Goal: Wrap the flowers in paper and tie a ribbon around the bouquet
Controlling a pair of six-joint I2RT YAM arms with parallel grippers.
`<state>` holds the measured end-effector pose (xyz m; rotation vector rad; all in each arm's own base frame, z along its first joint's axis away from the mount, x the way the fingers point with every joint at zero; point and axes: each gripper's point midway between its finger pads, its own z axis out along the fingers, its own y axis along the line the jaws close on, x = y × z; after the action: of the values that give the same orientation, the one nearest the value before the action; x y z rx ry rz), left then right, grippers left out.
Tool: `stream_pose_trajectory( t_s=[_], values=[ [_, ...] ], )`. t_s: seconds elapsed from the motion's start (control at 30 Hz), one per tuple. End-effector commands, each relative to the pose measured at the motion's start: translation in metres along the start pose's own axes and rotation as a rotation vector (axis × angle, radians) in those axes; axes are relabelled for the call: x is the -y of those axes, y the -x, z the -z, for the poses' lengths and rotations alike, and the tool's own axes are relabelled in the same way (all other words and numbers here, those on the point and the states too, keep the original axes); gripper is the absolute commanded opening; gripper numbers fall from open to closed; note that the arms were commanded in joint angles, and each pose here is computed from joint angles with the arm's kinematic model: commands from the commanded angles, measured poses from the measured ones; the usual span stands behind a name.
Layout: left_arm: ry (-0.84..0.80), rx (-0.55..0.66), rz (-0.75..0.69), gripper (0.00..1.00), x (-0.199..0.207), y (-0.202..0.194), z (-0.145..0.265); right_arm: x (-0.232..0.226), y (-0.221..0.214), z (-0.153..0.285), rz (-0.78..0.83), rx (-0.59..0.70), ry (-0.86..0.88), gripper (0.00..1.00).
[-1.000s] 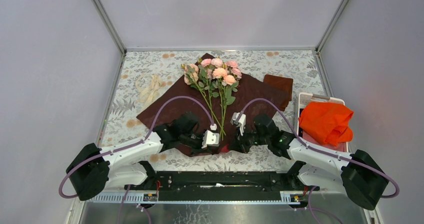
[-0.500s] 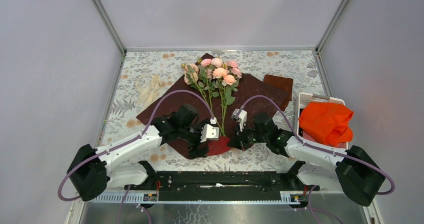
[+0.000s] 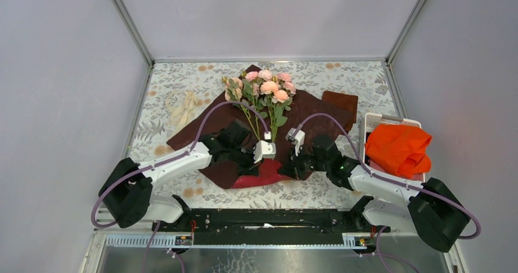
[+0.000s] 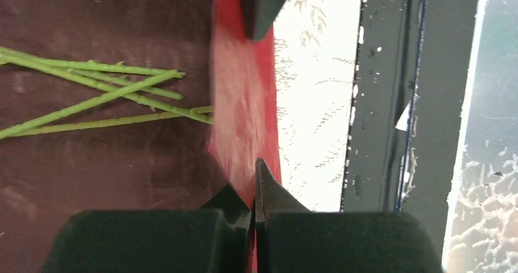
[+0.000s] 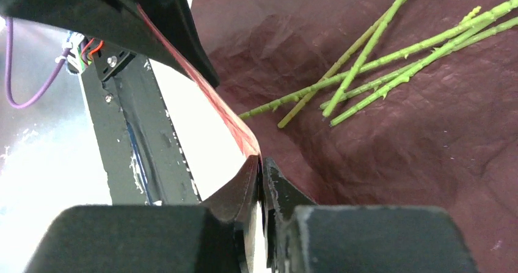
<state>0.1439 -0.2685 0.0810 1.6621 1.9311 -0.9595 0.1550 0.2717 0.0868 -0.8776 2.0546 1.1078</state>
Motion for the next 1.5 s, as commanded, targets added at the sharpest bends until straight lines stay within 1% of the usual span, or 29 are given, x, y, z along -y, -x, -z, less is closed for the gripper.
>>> stream_pose_trajectory(
  t_s=[0.0,0.03,0.1,0.13,0.17,0.33,0.5,0.6,0.83,0.9,0.97,1.0,1.1,1.17,1.23,1.3,1.33,1.47],
  values=[
    [0.114,0.1,-0.022,0.0,-0.026,0.025,0.015,0.002,0.011,-0.004,-0.009,0.053,0.017,0.22],
    [0.13,0.099,-0.023,0.0,-0.031,0.024,0.017,0.003,0.009,-0.005,-0.022,0.046,0.017,0.3],
    [0.15,0.099,-0.019,0.0,-0.039,0.021,0.019,0.003,0.002,-0.009,-0.044,0.025,0.03,0.42],
    [0.161,0.1,-0.01,0.0,-0.043,0.019,0.02,0.004,-0.002,-0.01,-0.059,0.017,0.033,0.47],
    [0.173,0.099,-0.002,0.0,-0.048,0.018,0.02,0.005,-0.007,-0.012,-0.074,0.01,0.035,0.49],
    [0.271,0.072,0.047,0.0,-0.079,0.008,0.019,0.01,-0.02,-0.02,-0.135,-0.01,0.039,0.51],
    [0.327,0.028,0.075,0.0,-0.099,-0.002,0.013,0.02,-0.03,-0.017,-0.171,-0.022,-0.016,0.5],
    [0.34,0.018,0.087,0.0,-0.104,-0.004,0.012,0.031,-0.037,-0.011,-0.191,-0.025,-0.079,0.47],
    [0.34,0.0,0.098,0.0,-0.108,-0.012,0.005,0.058,-0.041,0.006,-0.218,0.0,-0.255,0.3],
    [0.334,-0.006,0.108,0.0,-0.108,-0.015,0.003,0.061,-0.044,0.01,-0.225,-0.011,-0.284,0.21],
    [0.329,-0.017,0.116,0.0,-0.108,-0.017,0.001,0.062,-0.048,0.012,-0.235,-0.022,-0.3,0.1],
    [0.328,-0.024,0.12,0.05,-0.109,-0.018,0.001,0.062,-0.051,0.013,-0.241,-0.028,-0.297,0.06],
    [0.34,-0.038,0.111,0.33,-0.11,-0.016,0.005,0.059,-0.055,0.012,-0.26,-0.035,-0.283,0.0],
    [0.373,-0.046,0.099,0.55,-0.113,-0.015,0.011,0.06,-0.056,0.013,-0.267,-0.044,-0.296,0.0],
    [0.441,-0.08,0.084,0.69,-0.12,-0.021,0.022,0.062,-0.056,0.015,-0.274,-0.054,-0.312,0.0],
    [0.493,-0.115,0.056,0.76,-0.122,-0.027,0.034,0.063,-0.055,0.016,-0.288,-0.066,-0.329,0.0],
    [0.519,-0.124,0.035,0.78,-0.122,-0.027,0.042,0.064,-0.054,0.017,-0.298,-0.074,-0.339,0.0],
    [0.599,-0.155,-0.041,0.81,-0.114,-0.024,0.075,0.068,-0.053,0.018,-0.347,-0.122,-0.383,0.0]
  ],
)
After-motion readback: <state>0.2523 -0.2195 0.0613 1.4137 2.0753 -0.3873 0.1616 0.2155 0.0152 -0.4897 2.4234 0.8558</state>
